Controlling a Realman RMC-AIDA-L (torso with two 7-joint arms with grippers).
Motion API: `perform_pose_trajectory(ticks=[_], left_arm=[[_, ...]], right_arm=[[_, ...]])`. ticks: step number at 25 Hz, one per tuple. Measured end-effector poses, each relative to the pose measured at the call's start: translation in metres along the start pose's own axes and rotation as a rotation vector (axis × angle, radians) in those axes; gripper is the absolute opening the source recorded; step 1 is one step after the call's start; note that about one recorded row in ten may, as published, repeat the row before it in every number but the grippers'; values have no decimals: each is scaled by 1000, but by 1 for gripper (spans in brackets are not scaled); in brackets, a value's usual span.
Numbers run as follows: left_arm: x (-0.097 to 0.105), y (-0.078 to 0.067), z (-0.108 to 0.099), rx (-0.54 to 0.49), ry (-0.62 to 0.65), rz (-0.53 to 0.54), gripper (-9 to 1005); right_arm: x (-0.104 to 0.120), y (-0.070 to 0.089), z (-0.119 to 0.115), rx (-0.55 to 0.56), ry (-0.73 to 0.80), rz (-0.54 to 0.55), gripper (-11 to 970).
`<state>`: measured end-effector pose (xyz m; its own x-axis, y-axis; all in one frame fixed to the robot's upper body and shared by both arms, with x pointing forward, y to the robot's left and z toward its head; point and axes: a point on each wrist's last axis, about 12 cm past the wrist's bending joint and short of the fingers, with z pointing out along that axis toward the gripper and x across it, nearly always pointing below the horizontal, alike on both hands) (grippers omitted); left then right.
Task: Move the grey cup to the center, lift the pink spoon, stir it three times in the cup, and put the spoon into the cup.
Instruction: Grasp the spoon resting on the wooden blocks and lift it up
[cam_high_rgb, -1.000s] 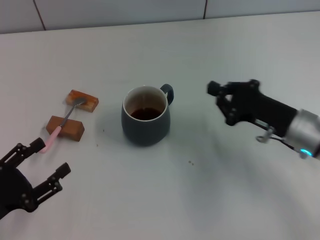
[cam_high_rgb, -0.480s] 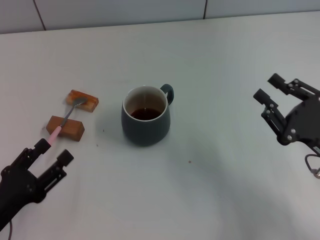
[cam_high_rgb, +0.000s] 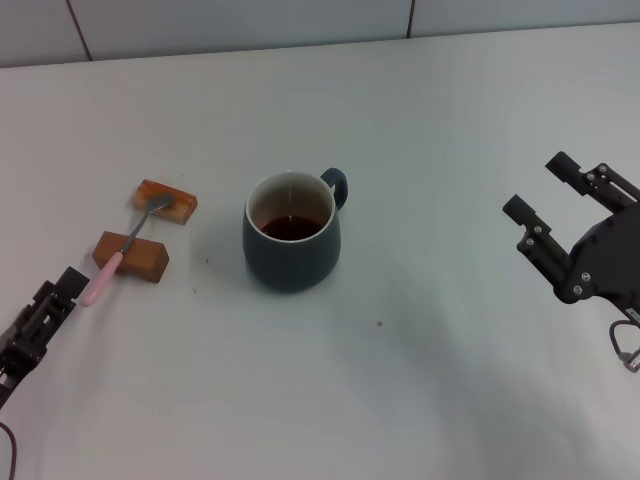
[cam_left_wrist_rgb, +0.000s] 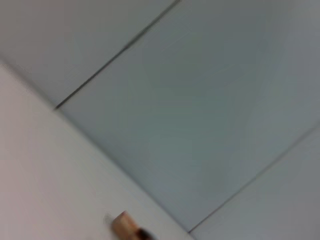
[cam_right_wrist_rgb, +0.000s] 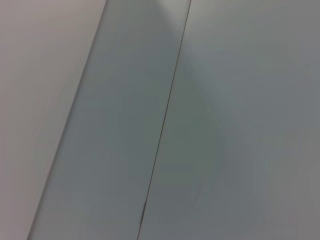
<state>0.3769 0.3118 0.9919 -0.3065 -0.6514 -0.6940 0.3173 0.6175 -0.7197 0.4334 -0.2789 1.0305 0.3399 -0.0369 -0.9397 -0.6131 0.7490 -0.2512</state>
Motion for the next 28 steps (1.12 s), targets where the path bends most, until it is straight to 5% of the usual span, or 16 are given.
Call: perform_pose_trajectory(ticks=[3, 10, 28], left_arm=[[2, 6, 4, -52, 20, -124, 802], [1, 11, 4, -84, 24, -204, 803], [3, 14, 12, -108, 52, -293, 802]], right_arm=[[1, 0, 0, 2, 5, 2, 530], [1, 1, 1, -2, 5, 4, 531], [1, 2, -2, -8, 12, 7, 529]])
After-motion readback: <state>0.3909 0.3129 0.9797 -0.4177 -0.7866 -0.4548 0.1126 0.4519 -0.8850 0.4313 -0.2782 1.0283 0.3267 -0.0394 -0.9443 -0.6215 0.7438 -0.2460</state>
